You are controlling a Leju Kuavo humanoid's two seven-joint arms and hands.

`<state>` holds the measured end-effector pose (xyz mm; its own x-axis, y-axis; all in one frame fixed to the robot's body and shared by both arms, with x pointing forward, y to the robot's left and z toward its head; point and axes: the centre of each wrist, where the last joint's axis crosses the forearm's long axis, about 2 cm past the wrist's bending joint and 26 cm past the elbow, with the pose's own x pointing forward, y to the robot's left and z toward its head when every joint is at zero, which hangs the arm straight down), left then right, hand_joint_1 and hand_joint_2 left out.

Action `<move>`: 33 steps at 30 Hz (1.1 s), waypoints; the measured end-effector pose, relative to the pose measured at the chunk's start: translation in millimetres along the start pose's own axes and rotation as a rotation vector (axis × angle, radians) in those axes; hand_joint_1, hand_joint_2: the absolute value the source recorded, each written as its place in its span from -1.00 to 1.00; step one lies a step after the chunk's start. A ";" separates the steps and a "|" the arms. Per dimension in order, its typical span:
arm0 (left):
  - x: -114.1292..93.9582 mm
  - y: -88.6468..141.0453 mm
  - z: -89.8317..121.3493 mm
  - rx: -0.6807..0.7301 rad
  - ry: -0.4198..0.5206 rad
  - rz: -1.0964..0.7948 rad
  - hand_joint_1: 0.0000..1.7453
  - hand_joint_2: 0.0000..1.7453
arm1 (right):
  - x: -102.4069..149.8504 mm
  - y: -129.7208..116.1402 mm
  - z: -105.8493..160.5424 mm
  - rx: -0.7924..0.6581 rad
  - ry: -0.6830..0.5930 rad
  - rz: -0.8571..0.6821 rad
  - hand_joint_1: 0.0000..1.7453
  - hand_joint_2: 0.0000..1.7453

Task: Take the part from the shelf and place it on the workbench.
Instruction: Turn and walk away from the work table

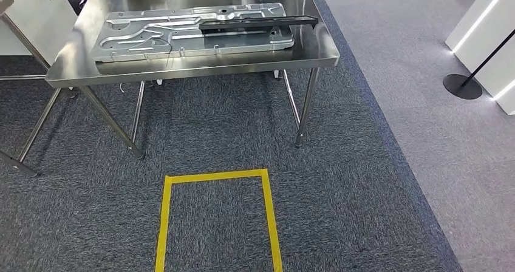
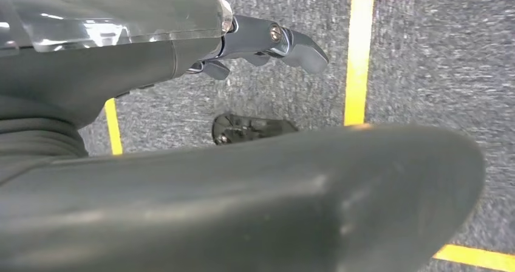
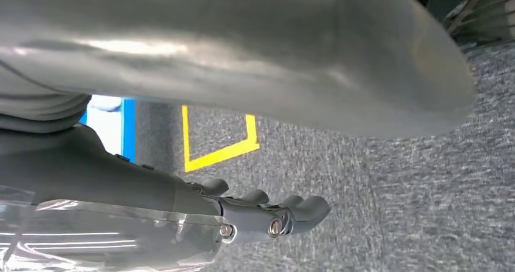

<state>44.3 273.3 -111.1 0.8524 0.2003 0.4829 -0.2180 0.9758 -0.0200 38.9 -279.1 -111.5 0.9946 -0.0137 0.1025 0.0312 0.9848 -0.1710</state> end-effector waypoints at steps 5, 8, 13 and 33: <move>-1.1 0.6 0.5 0.026 0.048 0.009 -1.00 -1.00 | 0.2 -0.1 0.0 -0.004 -0.014 -0.005 -1.00 -1.00; -1.8 1.0 0.7 0.034 0.068 0.013 -1.00 -1.00 | -1.1 0.1 0.0 -0.003 -0.013 -0.012 -1.00 -0.50; -2.9 0.5 1.3 0.038 0.082 0.021 -1.00 -1.00 | -1.5 -1.0 -0.2 0.007 0.004 -0.006 -1.00 1.00; -2.3 0.3 1.0 0.044 0.084 0.042 -1.00 1.00 | -0.8 -2.4 -0.5 0.012 0.012 0.011 -1.00 1.00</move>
<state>41.9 273.0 -111.3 0.8788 0.2492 0.4071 -0.2732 0.9620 0.0010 38.0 -281.6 -111.8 0.9960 -0.0048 0.0893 0.0191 0.9869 -0.1602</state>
